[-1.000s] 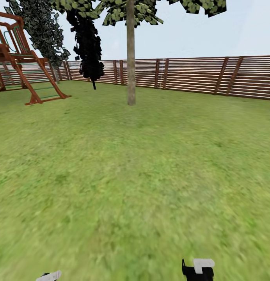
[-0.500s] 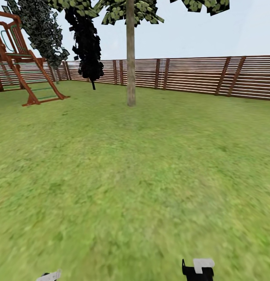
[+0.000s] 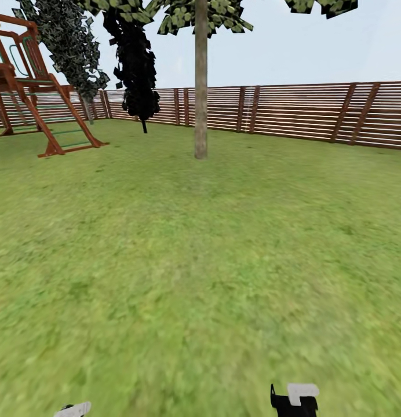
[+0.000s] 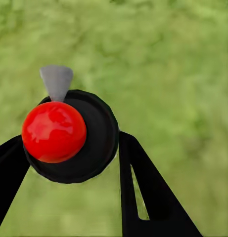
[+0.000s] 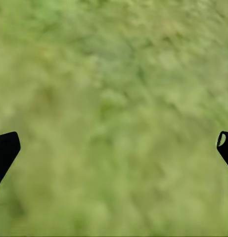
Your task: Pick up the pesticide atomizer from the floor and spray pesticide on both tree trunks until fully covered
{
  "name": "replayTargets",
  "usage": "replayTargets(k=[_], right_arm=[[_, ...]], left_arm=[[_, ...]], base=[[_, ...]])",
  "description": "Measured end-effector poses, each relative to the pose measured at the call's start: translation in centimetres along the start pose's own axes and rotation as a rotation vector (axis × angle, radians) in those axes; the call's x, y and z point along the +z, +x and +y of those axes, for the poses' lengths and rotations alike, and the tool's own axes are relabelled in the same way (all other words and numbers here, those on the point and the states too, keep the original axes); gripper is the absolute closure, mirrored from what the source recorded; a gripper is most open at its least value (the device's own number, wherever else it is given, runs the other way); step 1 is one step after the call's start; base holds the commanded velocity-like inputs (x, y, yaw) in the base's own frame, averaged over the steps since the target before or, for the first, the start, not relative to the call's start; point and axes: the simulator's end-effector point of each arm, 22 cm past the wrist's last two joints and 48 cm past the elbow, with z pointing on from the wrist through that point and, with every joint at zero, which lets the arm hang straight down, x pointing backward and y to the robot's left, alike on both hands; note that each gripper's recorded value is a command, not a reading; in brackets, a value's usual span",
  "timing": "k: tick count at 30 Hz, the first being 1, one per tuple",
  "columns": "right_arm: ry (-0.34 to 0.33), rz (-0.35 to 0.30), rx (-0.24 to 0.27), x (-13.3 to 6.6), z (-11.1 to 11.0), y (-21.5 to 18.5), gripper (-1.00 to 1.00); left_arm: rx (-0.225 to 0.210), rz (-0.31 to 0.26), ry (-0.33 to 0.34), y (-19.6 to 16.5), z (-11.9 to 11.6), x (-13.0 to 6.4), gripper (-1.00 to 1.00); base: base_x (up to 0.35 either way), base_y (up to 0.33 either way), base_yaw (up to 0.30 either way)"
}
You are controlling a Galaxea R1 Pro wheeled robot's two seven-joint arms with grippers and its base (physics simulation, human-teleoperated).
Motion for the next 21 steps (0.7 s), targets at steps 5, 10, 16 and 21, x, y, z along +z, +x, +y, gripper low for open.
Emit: replayTargets(k=[5,10,16,21], right_arm=[[0.001,0.0,0.0,0.01,-0.1,0.03,-1.0],[0.002,0.001,0.0,0.01,-0.13,0.05,-1.0],[0.003,0.002,-0.001,0.01,-0.15,0.06,-1.0],[0.002,0.002,-0.001,0.01,-0.14,0.06,-1.0]], left_arm=[[0.0,0.001,0.0,0.02,0.0,0.0,1.0],[0.0,0.001,0.0,0.03,0.0,0.0,1.0],[0.0,0.001,0.0,0.03,-0.01,0.0,1.0],[-0.001,0.0,0.0,0.0,0.01,0.0,1.0]], base=[[0.338,0.0,0.001],[0.338,0.0,0.0],[0.338,0.0,0.0],[0.338,0.0,0.0]])
